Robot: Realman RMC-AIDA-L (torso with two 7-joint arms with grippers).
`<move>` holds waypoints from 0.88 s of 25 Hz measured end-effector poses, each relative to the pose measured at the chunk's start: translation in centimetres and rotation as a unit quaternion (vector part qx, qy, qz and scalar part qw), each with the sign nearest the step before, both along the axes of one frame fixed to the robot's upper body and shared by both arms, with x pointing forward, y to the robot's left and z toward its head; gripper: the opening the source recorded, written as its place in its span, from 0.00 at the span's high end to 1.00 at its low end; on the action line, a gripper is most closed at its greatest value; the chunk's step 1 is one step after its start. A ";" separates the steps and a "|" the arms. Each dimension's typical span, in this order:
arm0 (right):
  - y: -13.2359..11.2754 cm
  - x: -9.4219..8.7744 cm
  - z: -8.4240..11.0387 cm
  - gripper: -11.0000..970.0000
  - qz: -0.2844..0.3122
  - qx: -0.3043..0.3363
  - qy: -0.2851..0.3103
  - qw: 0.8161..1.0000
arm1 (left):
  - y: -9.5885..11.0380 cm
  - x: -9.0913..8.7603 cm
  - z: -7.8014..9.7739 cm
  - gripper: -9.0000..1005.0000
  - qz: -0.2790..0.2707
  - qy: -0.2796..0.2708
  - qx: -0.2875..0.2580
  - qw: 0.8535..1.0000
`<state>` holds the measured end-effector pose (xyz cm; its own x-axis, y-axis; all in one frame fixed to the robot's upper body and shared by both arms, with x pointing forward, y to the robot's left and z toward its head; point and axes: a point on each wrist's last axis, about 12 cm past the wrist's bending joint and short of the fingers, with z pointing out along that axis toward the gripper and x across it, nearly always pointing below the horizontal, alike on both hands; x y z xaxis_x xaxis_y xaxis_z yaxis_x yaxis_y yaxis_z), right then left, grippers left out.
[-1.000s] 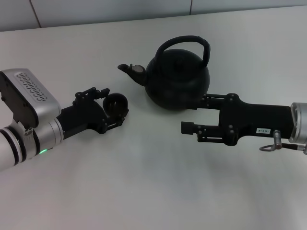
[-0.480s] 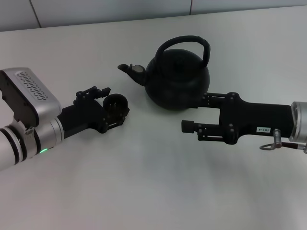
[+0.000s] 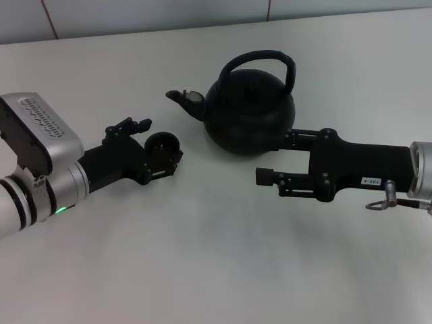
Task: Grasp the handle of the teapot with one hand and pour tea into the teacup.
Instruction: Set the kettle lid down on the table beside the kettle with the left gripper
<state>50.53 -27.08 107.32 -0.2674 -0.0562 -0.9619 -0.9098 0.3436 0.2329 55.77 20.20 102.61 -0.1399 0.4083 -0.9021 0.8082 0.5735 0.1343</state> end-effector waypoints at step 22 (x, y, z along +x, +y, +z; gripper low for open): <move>-0.1 0.0 0.0 0.29 -0.004 0.001 -0.001 1.000 | 1.4 -3.4 2.5 0.14 -0.063 -0.046 -0.079 0.994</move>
